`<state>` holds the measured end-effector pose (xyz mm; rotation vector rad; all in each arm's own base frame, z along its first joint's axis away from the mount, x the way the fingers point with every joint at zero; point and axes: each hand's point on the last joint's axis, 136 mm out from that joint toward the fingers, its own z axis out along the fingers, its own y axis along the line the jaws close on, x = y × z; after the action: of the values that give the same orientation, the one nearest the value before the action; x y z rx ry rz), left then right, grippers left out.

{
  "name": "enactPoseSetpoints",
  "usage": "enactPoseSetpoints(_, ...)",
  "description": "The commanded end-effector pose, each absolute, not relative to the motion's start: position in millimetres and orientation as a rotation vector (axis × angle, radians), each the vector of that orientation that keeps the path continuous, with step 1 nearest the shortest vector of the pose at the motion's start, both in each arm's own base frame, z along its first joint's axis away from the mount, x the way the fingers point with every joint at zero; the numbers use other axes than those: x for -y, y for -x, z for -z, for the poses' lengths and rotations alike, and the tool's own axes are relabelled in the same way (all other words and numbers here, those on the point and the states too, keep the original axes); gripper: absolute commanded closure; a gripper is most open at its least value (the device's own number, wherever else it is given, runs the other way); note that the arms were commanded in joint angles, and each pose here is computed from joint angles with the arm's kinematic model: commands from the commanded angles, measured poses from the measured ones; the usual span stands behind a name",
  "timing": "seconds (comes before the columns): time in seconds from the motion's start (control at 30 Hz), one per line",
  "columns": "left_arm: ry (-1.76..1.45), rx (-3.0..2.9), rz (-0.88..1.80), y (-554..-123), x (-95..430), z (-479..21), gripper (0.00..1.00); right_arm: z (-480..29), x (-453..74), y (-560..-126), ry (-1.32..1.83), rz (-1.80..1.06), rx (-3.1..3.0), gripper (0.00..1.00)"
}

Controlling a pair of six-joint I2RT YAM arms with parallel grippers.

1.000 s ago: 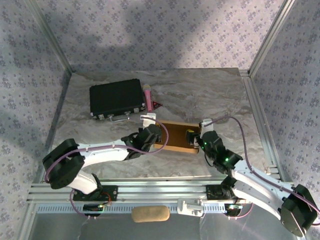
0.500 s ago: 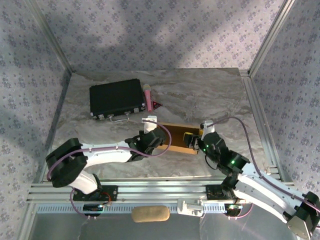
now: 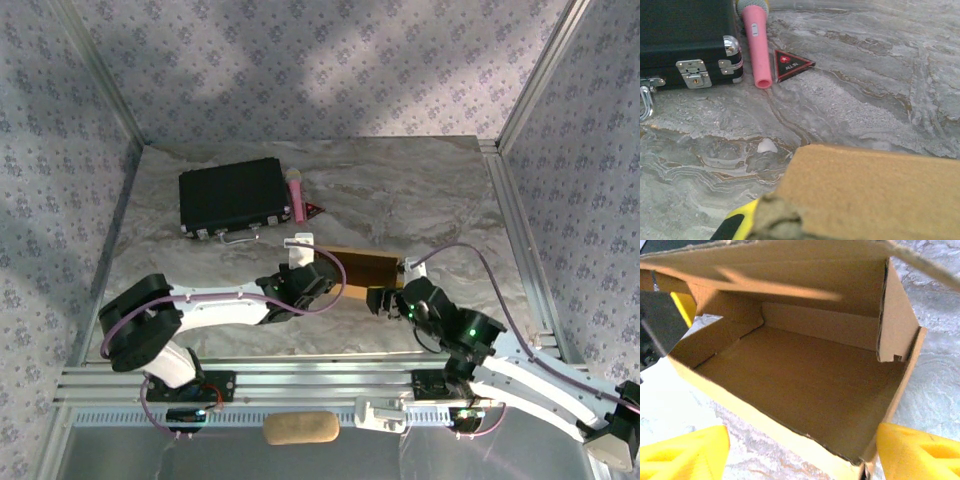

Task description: Fold the paper box

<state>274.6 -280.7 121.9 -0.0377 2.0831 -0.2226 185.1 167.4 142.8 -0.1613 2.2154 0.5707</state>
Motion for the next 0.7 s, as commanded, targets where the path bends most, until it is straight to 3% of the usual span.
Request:
enactPoseSetpoints(0.0, 0.021, -2.142, 0.096, -267.4, 266.5, -97.4, 1.0, -152.8, -159.3, -176.1, 0.129, -0.572, -2.231, 0.23)
enactPoseSetpoints(0.4, 0.099, -2.06, -0.092, -259.6, 271.8, -99.2, 1.0, -205.1, -130.8, -168.1, -0.208, -0.742, -2.131, 0.32)
enactPoseSetpoints(0.67, 0.099, -2.076, -0.129, -240.0, 281.2, -80.8, 0.98, -209.4, -130.7, -181.3, -0.416, -0.731, -2.133, 0.36)
